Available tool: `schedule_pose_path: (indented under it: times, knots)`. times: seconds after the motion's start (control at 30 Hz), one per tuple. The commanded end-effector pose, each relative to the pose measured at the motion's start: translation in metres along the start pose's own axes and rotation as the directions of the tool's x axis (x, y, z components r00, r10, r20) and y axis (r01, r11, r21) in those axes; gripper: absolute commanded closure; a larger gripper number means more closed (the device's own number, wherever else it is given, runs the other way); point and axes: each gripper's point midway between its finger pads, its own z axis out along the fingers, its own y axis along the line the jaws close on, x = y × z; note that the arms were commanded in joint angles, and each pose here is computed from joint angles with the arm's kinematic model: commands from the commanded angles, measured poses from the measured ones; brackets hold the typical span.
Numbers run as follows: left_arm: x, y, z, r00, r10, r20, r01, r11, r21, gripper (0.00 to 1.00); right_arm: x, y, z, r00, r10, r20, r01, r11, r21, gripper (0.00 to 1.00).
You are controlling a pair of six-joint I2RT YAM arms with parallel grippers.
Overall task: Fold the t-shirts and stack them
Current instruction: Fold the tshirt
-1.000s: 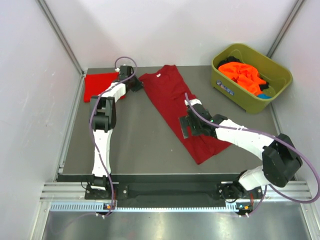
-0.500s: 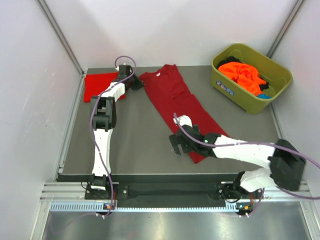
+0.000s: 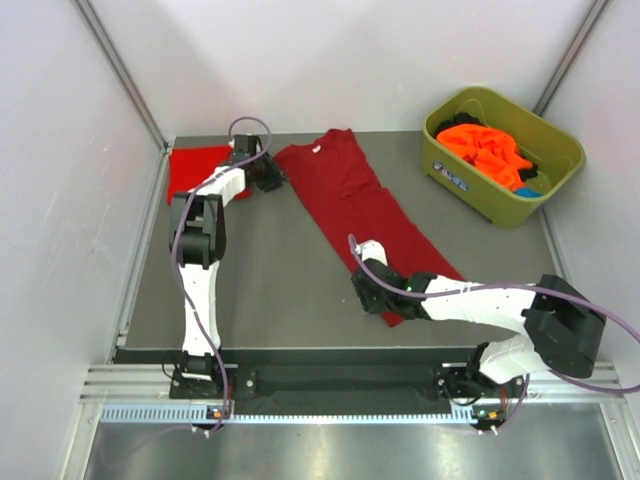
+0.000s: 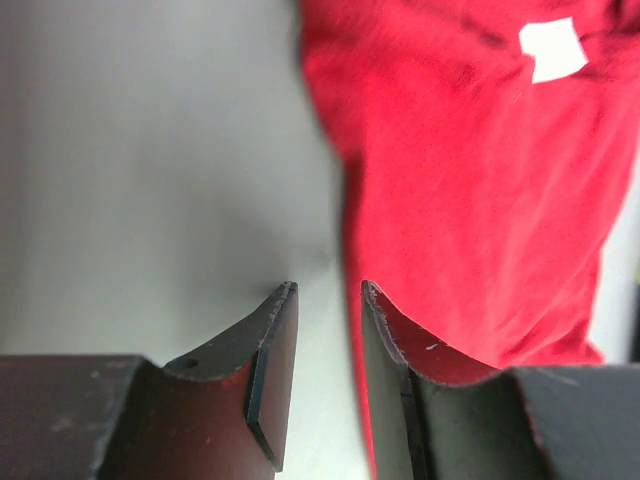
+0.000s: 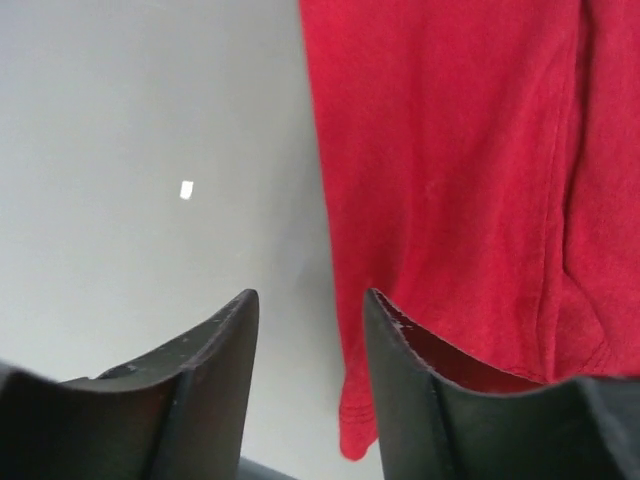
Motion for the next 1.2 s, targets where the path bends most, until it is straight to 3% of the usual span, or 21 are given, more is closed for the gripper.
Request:
schedule_pose_path:
  times: [0.0,0.17,0.3,0.53,0.67,0.87,1.0,1.17]
  knots:
    - [-0.002,0.001,-0.033,0.999,0.041,-0.001,-0.041,0.997,-0.059,0.63,-0.006,0.000,0.003,1.000,0.000,0.027,-0.002,0.999,0.048,0.55]
    - [0.019,-0.020,-0.058,0.995,0.095,-0.012,-0.096,0.995,-0.031,0.62,-0.003,0.021,-0.006,0.999,-0.040,0.029,0.041,0.999,-0.031,0.65]
    - [0.051,-0.070,-0.071,0.990,0.118,-0.078,-0.108,0.986,0.124,0.62,-0.018,0.033,-0.027,0.997,0.006,0.075,0.002,0.995,-0.101,0.65]
    - [0.134,-0.134,-0.070,0.958,0.203,-0.204,-0.138,0.946,0.294,0.62,-0.018,-0.010,-0.019,0.997,0.043,0.071,-0.043,0.999,-0.003,0.74]
    - [0.166,-0.114,-0.056,0.946,0.200,-0.254,-0.146,0.965,0.216,0.63,-0.005,-0.019,-0.009,0.999,0.030,0.035,-0.031,0.999,0.011,0.73]
    - [0.167,-0.050,-0.049,0.955,0.177,-0.238,-0.194,0.980,-0.051,0.62,0.026,-0.022,-0.004,0.999,0.041,-0.030,-0.041,0.999,-0.001,0.64]
    - [0.165,-0.035,-0.048,0.952,0.188,-0.240,-0.219,0.970,-0.110,0.62,0.035,-0.013,-0.006,0.998,0.046,-0.031,-0.047,0.998,-0.050,0.67]
    - [0.157,-0.015,-0.049,0.957,0.166,-0.238,-0.213,0.959,-0.188,0.62,0.043,-0.002,-0.010,0.998,0.042,-0.046,-0.045,0.996,-0.071,0.80]
